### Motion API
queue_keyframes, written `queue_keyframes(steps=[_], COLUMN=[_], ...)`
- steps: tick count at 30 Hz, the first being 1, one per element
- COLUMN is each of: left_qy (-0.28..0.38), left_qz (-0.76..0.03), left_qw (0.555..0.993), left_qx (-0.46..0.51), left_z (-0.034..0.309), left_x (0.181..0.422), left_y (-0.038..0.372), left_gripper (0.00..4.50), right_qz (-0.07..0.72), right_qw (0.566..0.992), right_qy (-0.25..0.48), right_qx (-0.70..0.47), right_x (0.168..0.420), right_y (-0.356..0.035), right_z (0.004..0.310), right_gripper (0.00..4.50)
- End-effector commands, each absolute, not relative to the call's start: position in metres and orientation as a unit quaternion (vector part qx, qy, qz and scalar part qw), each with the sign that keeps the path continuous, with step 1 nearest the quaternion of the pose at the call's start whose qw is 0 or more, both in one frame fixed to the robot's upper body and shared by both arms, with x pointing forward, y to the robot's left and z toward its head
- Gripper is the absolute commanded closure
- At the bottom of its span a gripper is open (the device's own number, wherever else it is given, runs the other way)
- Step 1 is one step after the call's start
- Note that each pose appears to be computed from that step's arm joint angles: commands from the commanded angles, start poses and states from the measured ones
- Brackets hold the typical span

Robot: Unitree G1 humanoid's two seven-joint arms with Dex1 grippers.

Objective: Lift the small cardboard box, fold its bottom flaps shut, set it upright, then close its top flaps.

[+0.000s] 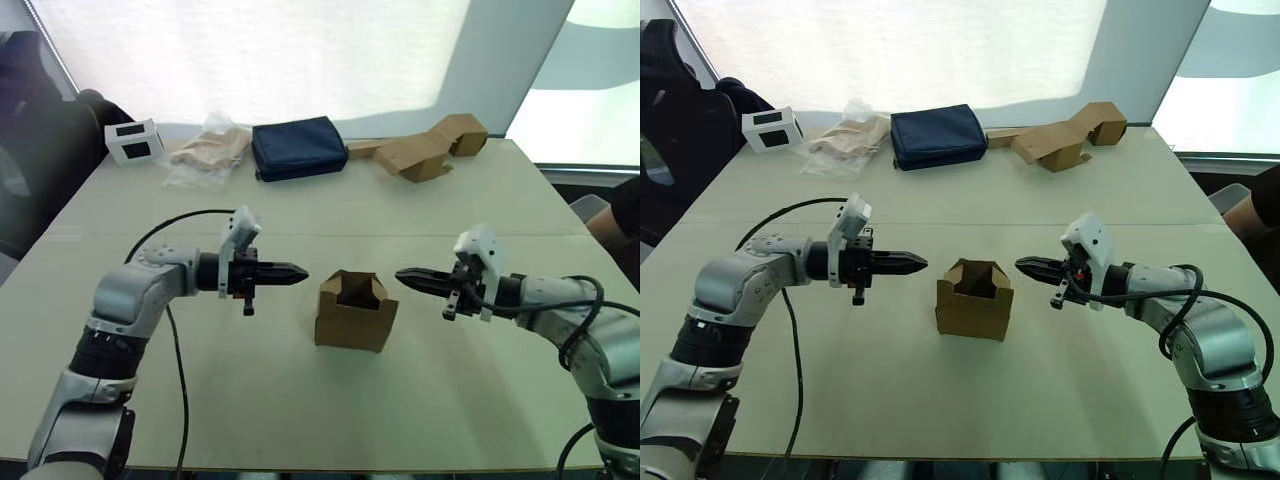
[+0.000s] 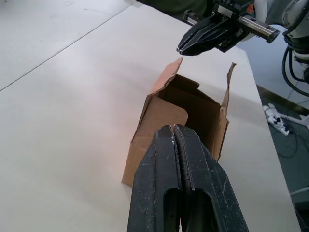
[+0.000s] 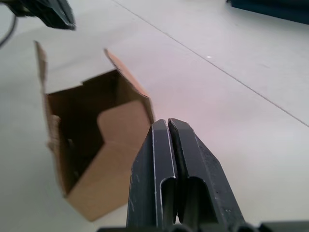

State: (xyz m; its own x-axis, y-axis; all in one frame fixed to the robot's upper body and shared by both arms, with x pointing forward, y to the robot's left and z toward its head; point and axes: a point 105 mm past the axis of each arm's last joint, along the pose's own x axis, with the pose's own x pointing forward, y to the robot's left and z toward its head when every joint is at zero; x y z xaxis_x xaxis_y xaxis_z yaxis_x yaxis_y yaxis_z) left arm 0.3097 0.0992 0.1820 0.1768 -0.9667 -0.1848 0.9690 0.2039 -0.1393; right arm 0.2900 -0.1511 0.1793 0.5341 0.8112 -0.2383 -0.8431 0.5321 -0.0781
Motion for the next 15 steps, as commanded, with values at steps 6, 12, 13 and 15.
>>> queue_keyframes(steps=[6, 12, 13, 15], left_qy=[0.098, 0.104, 0.106, 0.112], left_qz=[-0.64, -0.642, -0.643, -0.644], left_qw=[0.761, 0.758, 0.757, 0.755], left_qx=[0.034, 0.048, 0.049, 0.054], left_z=[0.176, 0.162, 0.159, 0.154], left_x=[0.312, 0.318, 0.318, 0.318], left_y=[0.079, 0.067, 0.066, 0.064], left_gripper=[4.48, 4.48, 4.48, 4.48], right_qz=[0.497, 0.498, 0.496, 0.487], right_qw=[0.857, 0.85, 0.848, 0.847], right_qy=[0.076, 0.093, 0.101, 0.114], right_qx=[-0.114, -0.143, -0.159, -0.178], right_x=[0.287, 0.289, 0.29, 0.294], right_y=[-0.131, -0.129, -0.13, -0.133], right_z=[0.181, 0.17, 0.165, 0.158], right_gripper=[4.5, 4.5, 4.5, 4.5])
